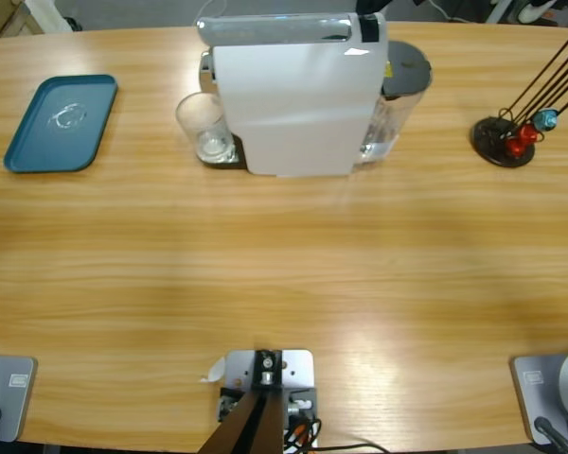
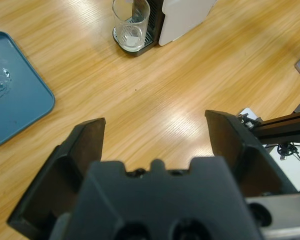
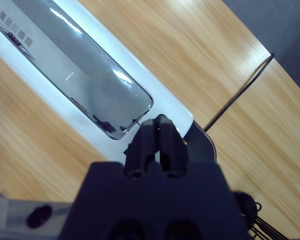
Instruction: Pour coffee
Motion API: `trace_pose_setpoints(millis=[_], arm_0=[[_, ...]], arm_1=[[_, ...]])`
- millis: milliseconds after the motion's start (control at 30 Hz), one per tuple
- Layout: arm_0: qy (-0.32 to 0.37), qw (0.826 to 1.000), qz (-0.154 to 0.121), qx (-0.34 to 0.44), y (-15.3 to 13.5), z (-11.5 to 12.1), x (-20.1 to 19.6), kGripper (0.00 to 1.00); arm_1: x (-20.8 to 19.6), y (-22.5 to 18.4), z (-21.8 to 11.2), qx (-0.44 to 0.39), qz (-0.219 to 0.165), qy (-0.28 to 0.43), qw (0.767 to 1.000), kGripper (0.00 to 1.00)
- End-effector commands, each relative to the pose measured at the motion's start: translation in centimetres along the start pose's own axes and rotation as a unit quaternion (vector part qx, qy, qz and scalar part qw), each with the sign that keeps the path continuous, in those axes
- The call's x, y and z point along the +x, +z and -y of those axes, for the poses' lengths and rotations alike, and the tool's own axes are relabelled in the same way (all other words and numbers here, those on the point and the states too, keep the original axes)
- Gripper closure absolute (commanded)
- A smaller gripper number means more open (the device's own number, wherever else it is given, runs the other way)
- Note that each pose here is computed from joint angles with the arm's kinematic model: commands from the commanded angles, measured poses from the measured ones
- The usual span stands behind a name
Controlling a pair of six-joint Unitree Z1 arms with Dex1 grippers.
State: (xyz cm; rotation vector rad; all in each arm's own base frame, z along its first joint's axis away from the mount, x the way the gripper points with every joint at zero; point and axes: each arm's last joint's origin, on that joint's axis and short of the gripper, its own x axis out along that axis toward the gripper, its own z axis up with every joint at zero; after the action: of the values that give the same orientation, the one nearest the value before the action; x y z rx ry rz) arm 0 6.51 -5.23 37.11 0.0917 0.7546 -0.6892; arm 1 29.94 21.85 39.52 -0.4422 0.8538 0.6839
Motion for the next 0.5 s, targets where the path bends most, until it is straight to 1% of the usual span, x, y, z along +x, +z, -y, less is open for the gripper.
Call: trace_pose_setpoints(millis=[33, 500], arm_0=[[0.009, 1.000, -0.022, -0.012, -0.40, -0.38, 1.22, 0.128], [0.010, 1.000, -0.023, -0.012, -0.36, -0.39, 1.30, 0.124]], arm_1=[[0.60, -0.37, -0.29, -0.004, -0.018, -0.005, 1.000, 1.000], [0.21, -1.32, 0.68, 0.001, -0.026, -0.014, 1.000, 1.000]])
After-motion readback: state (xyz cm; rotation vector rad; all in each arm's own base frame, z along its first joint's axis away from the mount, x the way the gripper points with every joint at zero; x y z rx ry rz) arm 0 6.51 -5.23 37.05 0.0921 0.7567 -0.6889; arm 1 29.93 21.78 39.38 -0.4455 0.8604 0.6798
